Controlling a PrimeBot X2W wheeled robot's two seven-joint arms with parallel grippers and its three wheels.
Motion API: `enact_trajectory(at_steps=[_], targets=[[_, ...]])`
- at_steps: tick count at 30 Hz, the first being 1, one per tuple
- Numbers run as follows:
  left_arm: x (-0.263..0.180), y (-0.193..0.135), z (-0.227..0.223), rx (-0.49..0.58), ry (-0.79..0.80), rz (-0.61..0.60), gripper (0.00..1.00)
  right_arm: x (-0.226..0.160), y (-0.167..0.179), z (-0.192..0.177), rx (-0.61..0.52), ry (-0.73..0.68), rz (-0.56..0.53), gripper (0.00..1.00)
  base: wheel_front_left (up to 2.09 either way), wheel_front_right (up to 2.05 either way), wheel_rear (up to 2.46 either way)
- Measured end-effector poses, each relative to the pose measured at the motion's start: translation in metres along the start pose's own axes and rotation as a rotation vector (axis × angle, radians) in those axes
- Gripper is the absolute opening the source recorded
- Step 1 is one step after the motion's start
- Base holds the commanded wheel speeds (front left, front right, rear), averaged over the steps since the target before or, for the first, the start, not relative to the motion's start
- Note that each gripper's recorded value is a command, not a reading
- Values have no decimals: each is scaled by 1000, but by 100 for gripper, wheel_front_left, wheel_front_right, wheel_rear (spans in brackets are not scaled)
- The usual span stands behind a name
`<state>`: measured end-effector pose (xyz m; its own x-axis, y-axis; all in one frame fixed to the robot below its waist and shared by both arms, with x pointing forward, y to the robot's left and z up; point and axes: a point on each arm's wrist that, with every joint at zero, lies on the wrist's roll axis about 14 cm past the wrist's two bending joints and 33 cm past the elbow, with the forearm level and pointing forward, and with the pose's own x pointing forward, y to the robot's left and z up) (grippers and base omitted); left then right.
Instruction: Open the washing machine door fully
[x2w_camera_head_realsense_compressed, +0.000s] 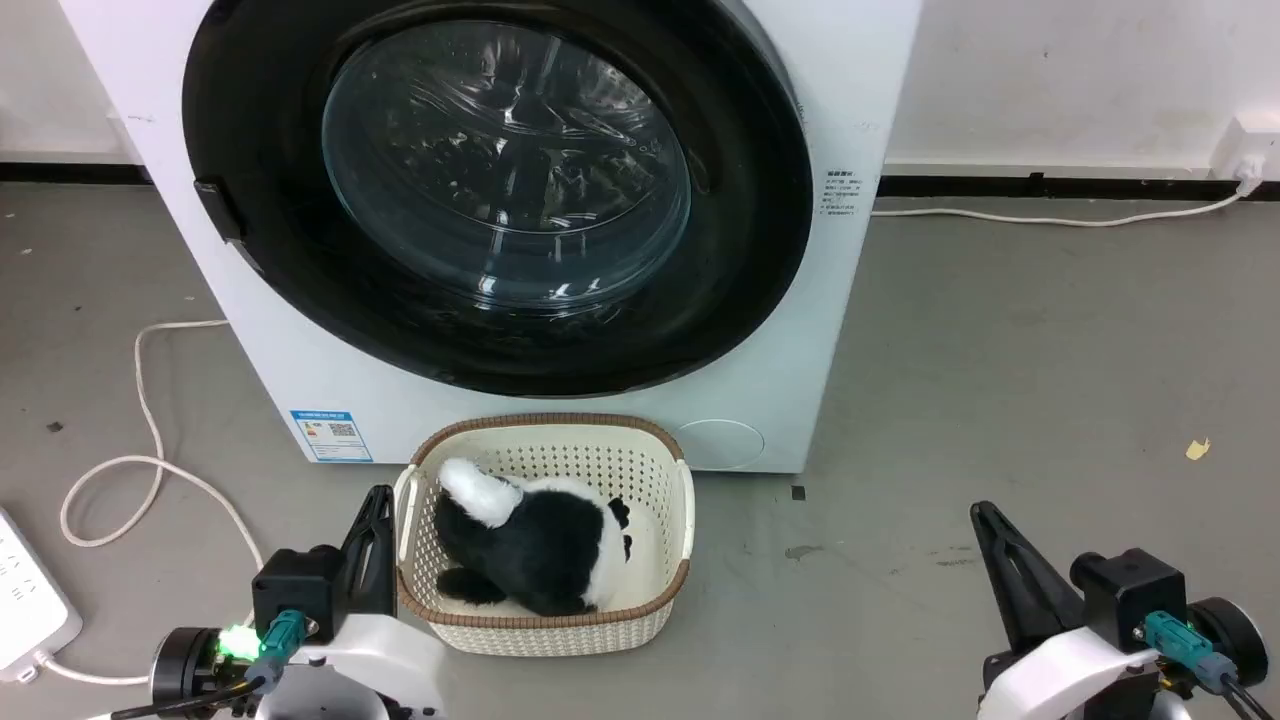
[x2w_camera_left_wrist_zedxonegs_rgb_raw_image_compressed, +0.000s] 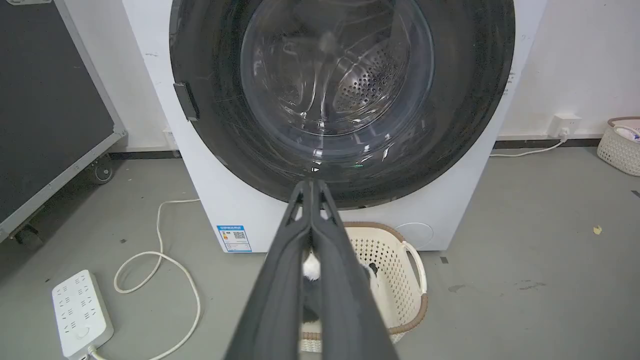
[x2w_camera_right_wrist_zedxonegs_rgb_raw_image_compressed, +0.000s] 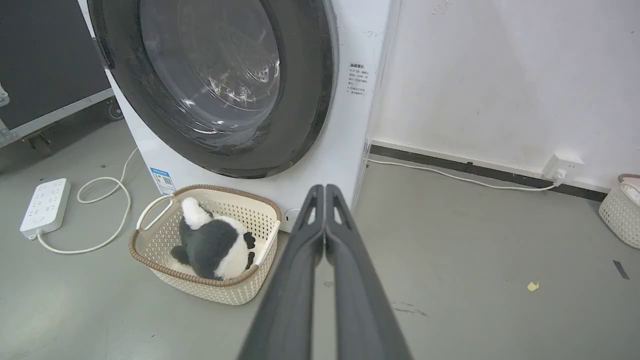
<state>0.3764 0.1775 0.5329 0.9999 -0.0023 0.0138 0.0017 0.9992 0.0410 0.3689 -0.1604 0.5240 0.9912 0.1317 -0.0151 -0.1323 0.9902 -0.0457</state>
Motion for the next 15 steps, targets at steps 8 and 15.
enact_trajectory(at_steps=[8, 15], targets=[[0, 0, 0, 0, 0, 0, 0, 0, 0, 0, 0, 0, 0, 0, 0, 0, 0], [0, 0, 0, 0, 0, 0, 0, 0, 0, 0, 0, 0, 0, 0, 0, 0, 0]])
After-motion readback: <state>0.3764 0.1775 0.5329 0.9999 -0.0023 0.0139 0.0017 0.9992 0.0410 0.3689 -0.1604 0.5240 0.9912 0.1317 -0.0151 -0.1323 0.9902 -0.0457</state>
